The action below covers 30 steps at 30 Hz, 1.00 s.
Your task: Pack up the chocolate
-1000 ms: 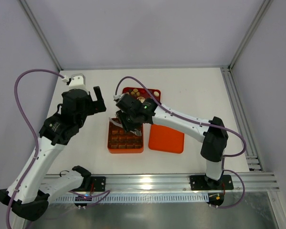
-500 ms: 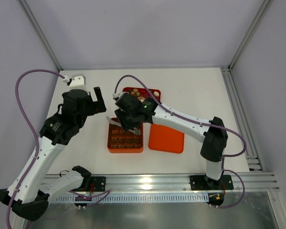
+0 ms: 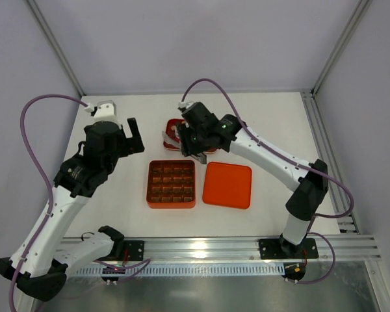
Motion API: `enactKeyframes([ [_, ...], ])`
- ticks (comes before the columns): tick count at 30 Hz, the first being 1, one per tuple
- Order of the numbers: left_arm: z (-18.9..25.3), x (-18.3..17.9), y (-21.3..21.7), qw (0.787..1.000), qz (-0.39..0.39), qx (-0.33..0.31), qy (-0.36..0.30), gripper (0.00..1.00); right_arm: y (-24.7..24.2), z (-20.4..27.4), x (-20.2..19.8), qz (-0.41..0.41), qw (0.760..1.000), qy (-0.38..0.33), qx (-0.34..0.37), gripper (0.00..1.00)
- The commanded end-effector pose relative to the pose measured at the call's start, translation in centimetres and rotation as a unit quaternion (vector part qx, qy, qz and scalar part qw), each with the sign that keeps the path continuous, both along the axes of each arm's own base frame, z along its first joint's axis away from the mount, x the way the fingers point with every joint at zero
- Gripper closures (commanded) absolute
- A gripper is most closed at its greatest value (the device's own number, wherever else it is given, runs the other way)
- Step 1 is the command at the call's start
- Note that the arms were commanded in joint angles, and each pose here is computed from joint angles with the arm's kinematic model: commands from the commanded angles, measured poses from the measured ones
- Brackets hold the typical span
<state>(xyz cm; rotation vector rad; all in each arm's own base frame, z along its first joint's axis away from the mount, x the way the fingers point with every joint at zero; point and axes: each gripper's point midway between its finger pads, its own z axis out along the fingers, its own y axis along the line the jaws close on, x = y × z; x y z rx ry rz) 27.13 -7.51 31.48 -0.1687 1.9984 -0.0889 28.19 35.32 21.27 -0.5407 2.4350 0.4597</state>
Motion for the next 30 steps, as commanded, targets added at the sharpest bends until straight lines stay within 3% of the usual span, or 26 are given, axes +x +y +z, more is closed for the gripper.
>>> enactKeyframes([
  [1,2.0,0.4,0.3,1.000,0.005,-0.004,-0.027,0.00,-2.6,2.6,1.9,-0.024,0.999,-0.033,0.013,0.50],
  [11,1.3,0.7,-0.1,1.000,0.000,-0.004,-0.019,0.00,-6.3,-1.1,5.9,-0.066,0.997,-0.019,-0.040,0.51],
  [30,0.2,0.8,-0.1,1.000,-0.001,-0.001,-0.011,0.00,-7.6,-5.9,8.1,-0.089,0.992,0.004,-0.086,0.55],
])
